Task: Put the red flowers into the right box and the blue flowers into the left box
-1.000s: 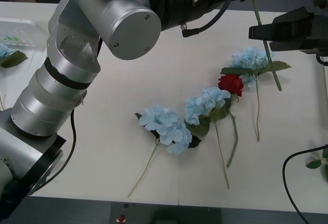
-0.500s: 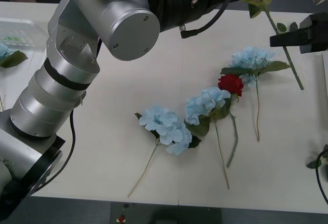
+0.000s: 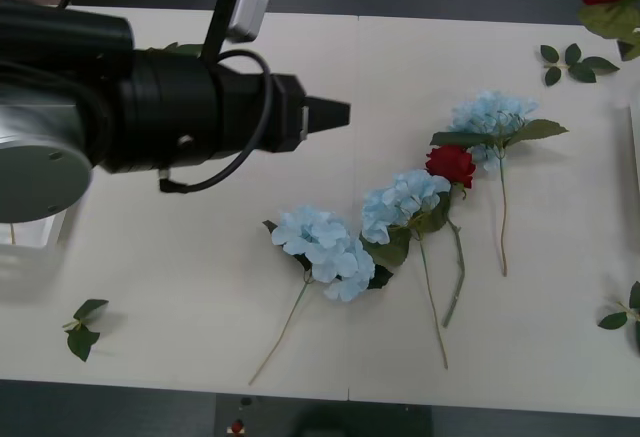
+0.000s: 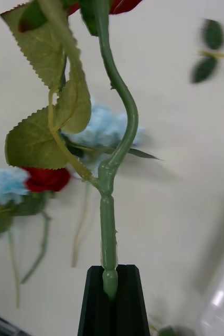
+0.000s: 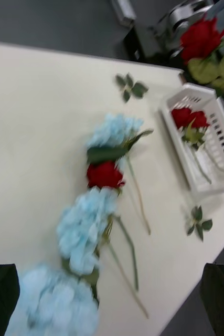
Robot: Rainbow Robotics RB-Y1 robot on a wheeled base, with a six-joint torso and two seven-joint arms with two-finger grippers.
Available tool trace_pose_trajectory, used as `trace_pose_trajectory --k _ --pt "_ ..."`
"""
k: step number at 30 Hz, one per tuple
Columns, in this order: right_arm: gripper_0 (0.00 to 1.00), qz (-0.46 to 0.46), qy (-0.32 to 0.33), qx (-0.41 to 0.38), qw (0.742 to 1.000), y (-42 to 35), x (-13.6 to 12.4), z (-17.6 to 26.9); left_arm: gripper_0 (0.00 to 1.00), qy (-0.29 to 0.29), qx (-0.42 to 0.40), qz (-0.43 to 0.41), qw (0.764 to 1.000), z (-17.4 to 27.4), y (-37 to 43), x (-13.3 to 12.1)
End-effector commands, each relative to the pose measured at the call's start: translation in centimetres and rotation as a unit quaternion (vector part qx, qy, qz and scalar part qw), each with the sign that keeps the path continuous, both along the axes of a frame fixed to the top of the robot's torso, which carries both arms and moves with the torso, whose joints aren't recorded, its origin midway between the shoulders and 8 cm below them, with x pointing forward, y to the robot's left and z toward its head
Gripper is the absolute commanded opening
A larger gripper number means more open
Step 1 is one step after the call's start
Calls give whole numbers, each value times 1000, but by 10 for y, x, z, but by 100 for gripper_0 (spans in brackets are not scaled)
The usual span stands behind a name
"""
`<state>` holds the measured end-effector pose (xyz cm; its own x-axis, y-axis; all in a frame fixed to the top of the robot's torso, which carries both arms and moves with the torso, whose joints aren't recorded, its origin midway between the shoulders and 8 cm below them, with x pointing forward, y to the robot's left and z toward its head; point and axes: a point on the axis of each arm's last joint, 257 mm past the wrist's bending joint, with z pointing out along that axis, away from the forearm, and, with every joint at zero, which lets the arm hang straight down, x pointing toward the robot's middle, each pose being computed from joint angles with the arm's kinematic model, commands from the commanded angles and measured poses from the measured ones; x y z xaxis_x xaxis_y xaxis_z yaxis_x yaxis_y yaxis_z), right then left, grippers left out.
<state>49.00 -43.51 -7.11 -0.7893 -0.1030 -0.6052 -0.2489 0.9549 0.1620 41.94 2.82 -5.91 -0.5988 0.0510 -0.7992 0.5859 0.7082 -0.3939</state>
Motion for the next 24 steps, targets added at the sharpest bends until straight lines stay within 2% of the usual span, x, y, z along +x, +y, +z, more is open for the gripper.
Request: trace_pose_trajectory --k 1,4,11,24 --pt "0 -87 -3 -56 995 -60 -7 2 100 1 49 2 999 -16 41 -21" --pt "0 -134 2 -88 987 -96 -11 -5 100 17 90 5 996 -46 70 -33" --pt "0 -224 24 -99 969 -164 -24 -27 100 31 176 -14 984 -117 111 -46" --pt "0 -332 18 -177 927 -263 -38 -62 100 49 232 -52 970 -211 98 -40"
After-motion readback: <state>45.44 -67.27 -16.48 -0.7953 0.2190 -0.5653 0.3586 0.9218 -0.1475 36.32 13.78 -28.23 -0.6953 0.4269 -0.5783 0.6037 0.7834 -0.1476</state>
